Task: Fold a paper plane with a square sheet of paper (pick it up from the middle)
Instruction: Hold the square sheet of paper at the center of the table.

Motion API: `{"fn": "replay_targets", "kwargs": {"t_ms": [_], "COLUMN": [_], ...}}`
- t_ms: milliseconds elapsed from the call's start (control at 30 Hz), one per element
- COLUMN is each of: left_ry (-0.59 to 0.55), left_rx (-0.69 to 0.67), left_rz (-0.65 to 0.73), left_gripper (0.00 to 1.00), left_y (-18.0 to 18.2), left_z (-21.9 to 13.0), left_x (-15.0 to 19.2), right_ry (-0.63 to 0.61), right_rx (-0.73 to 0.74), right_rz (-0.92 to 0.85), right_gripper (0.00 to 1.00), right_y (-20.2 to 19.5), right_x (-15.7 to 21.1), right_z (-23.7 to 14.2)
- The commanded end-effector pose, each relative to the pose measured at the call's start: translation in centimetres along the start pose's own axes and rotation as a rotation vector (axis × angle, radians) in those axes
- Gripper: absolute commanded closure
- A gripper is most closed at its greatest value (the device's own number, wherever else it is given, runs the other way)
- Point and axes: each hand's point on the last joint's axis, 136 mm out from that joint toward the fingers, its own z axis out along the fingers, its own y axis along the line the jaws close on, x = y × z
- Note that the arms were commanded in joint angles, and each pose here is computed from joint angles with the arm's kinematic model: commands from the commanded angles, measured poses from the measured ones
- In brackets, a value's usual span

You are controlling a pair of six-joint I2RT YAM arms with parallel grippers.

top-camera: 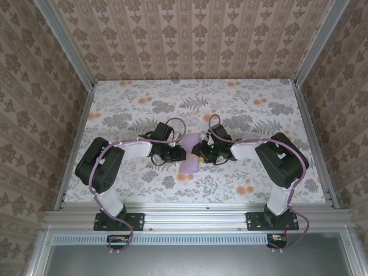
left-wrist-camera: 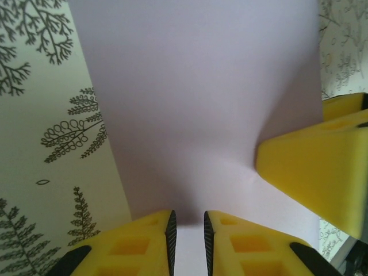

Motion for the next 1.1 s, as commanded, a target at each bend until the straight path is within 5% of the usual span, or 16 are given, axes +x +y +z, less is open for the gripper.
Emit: {"fn": "replay_targets", "kwargs": {"t_ms": [0, 733, 1067], "left_ry": [0.001, 0.033, 0.032], "left_rx": [-0.020, -0.046, -0.014], "left_rz": [0.042, 0.072, 0.078], "left_gripper": [0.81, 0.81, 0.81], "left_y": [-0.1, 0.3, -0.5], "left_z": [0.6, 1.5, 1.3], "left_x": [-0.7, -0.9, -1.2], "right_ry": [-0.032, -0.071, -0.022], "right_rx": [0.079, 0.277, 0.304], "right_rz": [0.008, -0.282, -0.310], "right_gripper": [0.61, 0.49, 0.47], "right_y": [-2.0, 0.0, -0.5], "right_x": [-0.1, -2.5, -3.8], "right_z": [0.0, -5.2, -2.9]}}
